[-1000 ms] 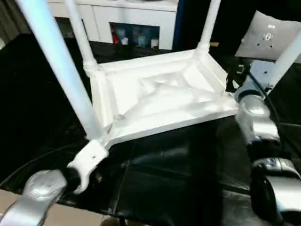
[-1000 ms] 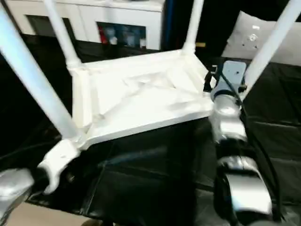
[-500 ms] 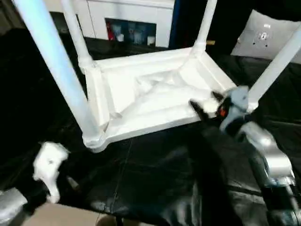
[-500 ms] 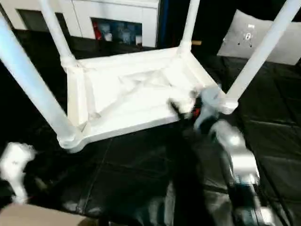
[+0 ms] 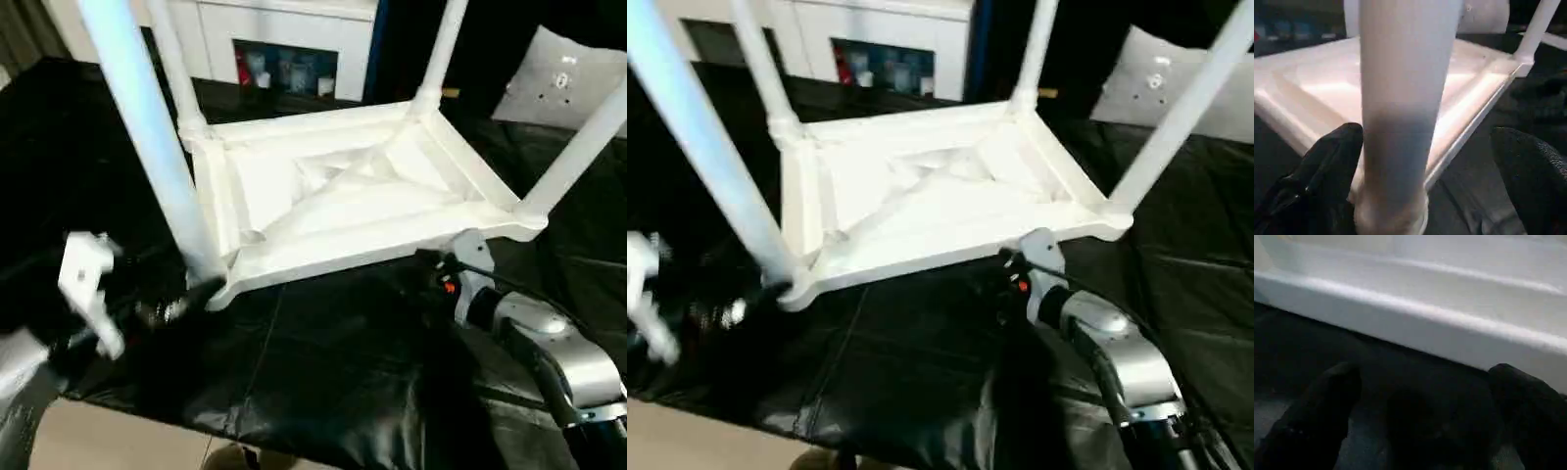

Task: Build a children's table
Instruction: Rotate table base

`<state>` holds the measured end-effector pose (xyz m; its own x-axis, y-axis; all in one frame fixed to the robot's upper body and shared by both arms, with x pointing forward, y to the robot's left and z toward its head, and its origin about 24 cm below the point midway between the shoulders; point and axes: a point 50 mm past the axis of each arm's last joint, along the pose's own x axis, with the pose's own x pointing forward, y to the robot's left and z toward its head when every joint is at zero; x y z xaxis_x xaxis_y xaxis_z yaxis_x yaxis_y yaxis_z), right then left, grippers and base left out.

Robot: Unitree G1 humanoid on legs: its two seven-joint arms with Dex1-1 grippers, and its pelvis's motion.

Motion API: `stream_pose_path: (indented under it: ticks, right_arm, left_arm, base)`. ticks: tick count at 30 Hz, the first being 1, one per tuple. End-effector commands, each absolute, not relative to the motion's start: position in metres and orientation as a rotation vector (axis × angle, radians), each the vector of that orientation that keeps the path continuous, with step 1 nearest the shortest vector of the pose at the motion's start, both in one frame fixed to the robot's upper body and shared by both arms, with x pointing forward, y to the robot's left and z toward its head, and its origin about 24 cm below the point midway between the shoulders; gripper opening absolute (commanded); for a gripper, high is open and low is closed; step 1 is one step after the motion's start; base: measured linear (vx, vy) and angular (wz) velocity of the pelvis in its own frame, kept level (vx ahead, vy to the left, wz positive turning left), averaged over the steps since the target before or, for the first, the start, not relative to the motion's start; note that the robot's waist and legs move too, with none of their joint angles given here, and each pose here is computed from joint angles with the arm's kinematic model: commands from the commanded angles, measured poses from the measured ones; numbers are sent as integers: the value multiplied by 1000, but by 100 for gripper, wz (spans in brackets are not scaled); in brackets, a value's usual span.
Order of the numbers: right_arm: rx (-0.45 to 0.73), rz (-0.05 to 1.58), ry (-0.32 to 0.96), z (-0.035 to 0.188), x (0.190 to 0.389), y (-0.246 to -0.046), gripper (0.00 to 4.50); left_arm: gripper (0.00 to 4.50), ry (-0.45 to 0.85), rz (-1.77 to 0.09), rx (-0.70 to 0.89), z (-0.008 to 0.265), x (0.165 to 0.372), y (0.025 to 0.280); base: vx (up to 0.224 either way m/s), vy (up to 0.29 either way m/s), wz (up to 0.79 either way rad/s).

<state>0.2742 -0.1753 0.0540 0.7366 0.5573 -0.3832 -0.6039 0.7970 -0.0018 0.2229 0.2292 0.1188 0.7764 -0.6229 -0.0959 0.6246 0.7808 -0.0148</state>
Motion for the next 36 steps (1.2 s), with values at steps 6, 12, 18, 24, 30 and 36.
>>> stream_pose_path:
  ticks: [6, 12, 18, 24, 30, 36]
  right_arm:
    - [-167, 573, 379, 52, 277, -177, 450]
    - [-187, 459, 361, 49, 291, -177, 450]
    - [-175, 349, 330, 52, 304, -180, 450]
    - [-173, 348, 312, 54, 310, -175, 450]
    - [-197, 335, 307, 55, 308, -178, 450]
    - [-216, 290, 332, 51, 304, -188, 450]
  left_arm:
    - [450, 91, -736, -45, 113, 229, 227]
    - [450, 61, -766, -26, 115, 247, 223]
    - [450, 64, -936, -94, 124, 240, 203]
    - [450, 147, -1149, -110, 122, 220, 182]
    - [450, 209, -1380, -169, 124, 193, 146]
    - [450, 208, -1464, -220, 123, 183, 123]
  base:
    - [0, 0, 0]
    - [0, 0, 0]
    - [0, 0, 0]
    - [0, 0, 0]
    - [0, 0, 0]
    - [0, 0, 0]
